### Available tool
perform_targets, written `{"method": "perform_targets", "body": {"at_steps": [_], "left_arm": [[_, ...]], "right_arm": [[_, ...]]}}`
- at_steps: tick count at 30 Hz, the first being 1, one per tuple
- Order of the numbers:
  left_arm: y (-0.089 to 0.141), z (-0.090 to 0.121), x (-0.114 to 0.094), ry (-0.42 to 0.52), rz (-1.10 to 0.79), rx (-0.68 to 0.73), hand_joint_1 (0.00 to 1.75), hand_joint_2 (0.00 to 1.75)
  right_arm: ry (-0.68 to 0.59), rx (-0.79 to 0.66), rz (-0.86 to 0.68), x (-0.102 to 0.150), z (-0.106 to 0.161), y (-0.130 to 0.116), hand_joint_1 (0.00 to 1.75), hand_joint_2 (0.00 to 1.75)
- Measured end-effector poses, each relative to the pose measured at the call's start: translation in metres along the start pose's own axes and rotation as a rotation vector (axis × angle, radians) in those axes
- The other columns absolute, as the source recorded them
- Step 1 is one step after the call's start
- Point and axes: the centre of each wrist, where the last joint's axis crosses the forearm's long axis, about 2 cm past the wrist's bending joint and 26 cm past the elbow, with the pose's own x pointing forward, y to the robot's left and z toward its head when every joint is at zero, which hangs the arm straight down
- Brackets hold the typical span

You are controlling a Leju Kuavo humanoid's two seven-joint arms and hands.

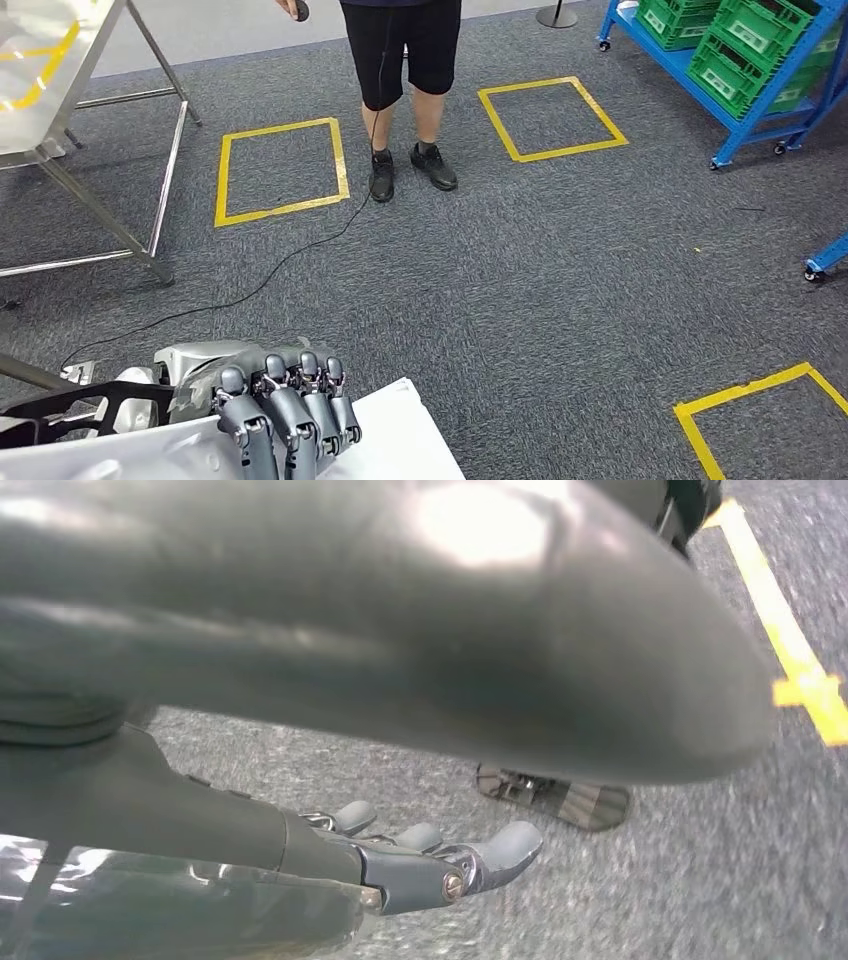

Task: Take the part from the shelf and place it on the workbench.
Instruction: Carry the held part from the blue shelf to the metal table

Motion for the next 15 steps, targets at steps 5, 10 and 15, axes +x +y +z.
{"method": "perform_targets", "body": {"at_steps": [5, 10, 15], "left_arm": [[0.0, -0.001, -0.003, 0.006, 0.011, -0.004, 1.75, 1.75], [-0.001, 0.002, -0.008, 0.024, 0.023, 0.0, 1.75, 1.75], [-0.002, 0.006, -0.012, 0.071, 0.018, 0.009, 1.75, 1.75]], "right_arm": [[0.014, -0.003, 0.007, -0.003, 0.002, -0.002, 0.0, 0.0], [0.022, -0.003, 0.014, -0.004, 0.003, -0.003, 0.0, 0.0], [0.018, -0.009, 0.029, 0.001, 0.001, -0.003, 0.0, 0.0]]}}
